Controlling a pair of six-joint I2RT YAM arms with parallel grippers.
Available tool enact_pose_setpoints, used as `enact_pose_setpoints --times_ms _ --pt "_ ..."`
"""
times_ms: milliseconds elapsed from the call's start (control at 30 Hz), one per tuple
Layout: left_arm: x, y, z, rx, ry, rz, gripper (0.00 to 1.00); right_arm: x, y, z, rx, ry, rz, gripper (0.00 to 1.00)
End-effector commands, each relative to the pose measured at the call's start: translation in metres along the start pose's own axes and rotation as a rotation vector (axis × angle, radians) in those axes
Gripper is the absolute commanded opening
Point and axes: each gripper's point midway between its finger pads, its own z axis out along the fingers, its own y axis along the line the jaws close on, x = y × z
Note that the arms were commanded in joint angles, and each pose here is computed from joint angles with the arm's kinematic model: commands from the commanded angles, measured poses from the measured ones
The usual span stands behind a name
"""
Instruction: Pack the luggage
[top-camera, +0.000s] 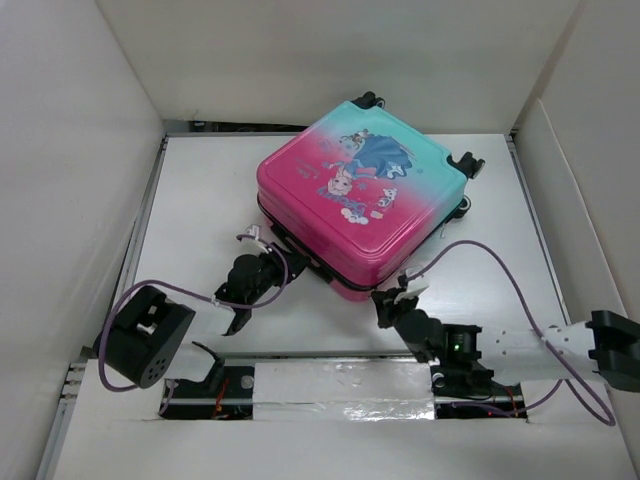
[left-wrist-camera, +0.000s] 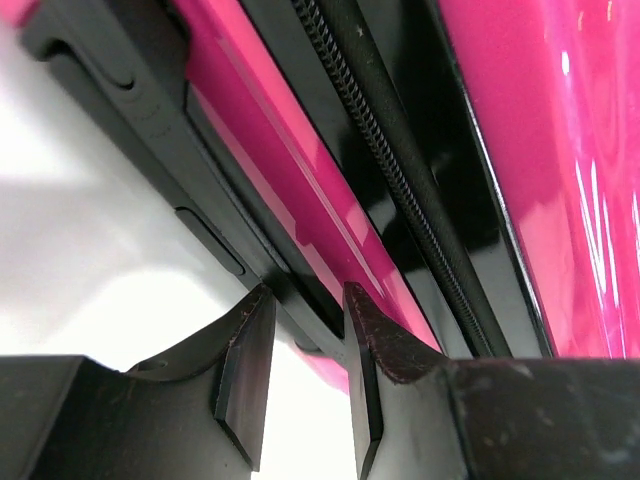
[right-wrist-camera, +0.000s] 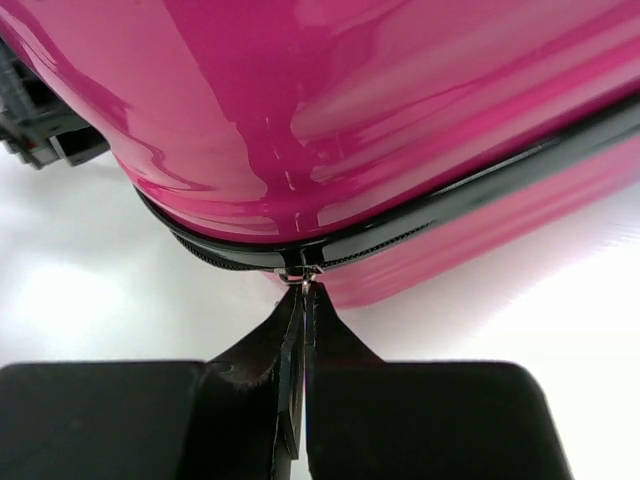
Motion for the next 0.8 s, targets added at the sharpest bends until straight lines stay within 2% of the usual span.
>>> enact_pose_setpoints --times_ms 0,100,200,233,267,300,333,400,500,633,667,767 --pt "0.004 -0.043 0.002 0.180 -0.004 0.027 0.00 -0.037 -0.014 -0.007 0.053 -0.098 0.094 0.00" --pt "0.016 -0.060 0.006 0.210 0.009 0.020 0.00 -0.031 0.003 -0.010 -0.062 -0.047 0.104 0.00" --pt "0.021 -0.080 0.011 0.255 0.004 0.014 0.00 -0.002 0.036 -0.014 -0.169 0.052 0.060 0.00" --pt "0.024 -0.083 0.014 0.257 0.010 0.013 0.00 -0.008 0.052 -0.015 -0.181 0.051 0.063 0.00" --pt "0.025 -0.088 0.015 0.266 0.012 0.014 0.00 -0.006 0.062 -0.015 -0.183 0.062 0.045 0.00" --pt "0.025 -0.097 0.019 0.283 0.008 0.015 0.00 0.017 0.069 -0.018 -0.176 0.116 -0.039 0.00" --pt "0.031 -0.103 0.020 0.295 0.023 0.018 0.00 0.004 0.085 -0.016 -0.170 0.091 -0.034 0.00" --pt "0.031 -0.114 0.024 0.316 0.025 0.019 0.00 0.019 0.096 -0.014 -0.161 0.116 -0.130 0.00" --pt "0.040 -0.124 0.023 0.347 0.054 0.025 0.00 0.013 0.109 -0.009 -0.167 0.098 -0.150 0.00" --pt "0.052 -0.124 0.021 0.348 0.088 0.039 0.00 -0.004 0.102 0.008 -0.176 0.053 -0.139 0.00" --pt "0.058 -0.126 0.019 0.363 0.108 0.046 0.00 -0.012 0.091 0.021 -0.150 0.032 -0.155 0.00" --pt "0.065 -0.123 0.018 0.365 0.142 0.073 0.00 -0.040 0.095 0.040 -0.177 -0.011 -0.166 0.00"
